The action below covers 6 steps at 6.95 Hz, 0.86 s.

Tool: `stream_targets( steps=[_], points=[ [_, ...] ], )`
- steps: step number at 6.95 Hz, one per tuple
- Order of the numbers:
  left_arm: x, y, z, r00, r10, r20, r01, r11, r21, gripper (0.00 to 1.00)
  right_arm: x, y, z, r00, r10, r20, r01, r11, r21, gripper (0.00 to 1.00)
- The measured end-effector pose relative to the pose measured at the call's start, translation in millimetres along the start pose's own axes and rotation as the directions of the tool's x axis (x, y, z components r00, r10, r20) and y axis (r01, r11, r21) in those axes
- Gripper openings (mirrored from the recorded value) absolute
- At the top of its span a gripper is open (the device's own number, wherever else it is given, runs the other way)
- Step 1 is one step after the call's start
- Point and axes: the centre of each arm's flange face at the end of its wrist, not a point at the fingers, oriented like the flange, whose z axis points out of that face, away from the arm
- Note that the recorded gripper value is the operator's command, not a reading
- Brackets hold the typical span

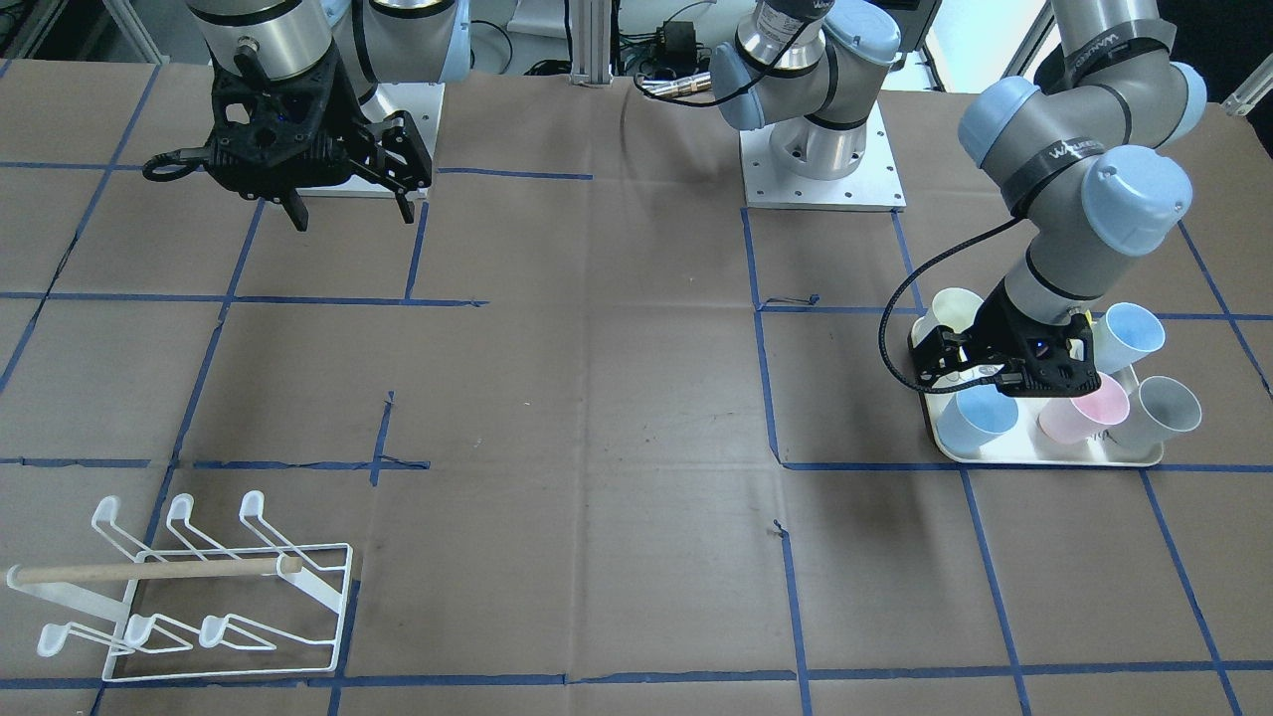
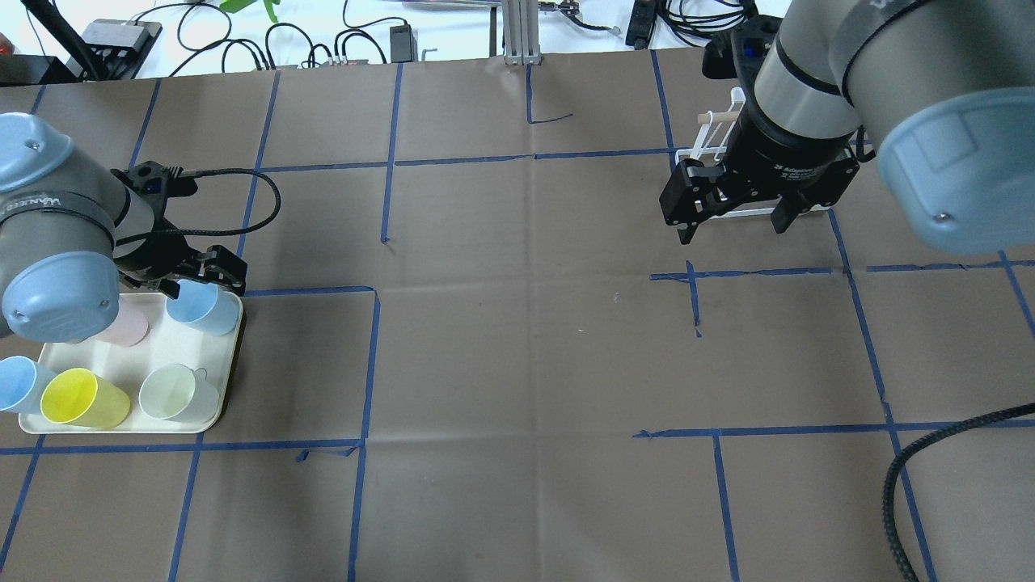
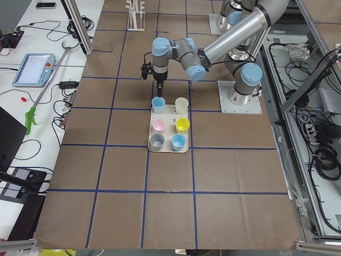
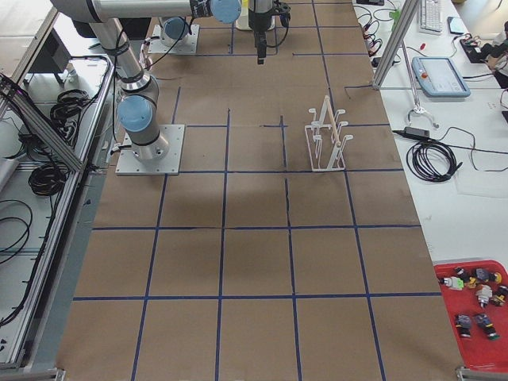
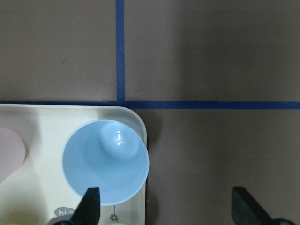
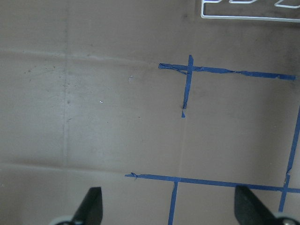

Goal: Transfer IKEA cup to right arm and place on rack

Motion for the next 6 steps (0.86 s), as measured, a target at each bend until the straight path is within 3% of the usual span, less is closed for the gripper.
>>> stream_targets(
  steps=[6],
  points=[
    [-4.2, -0.4, 41.3, 1.000, -0.005, -0.015, 0.004, 0.997, -0.074, 0.99, -0.2, -0.2, -0.1, 1.000, 0.000, 0.002, 0.000, 1.000, 0.000, 1.00]
  ],
)
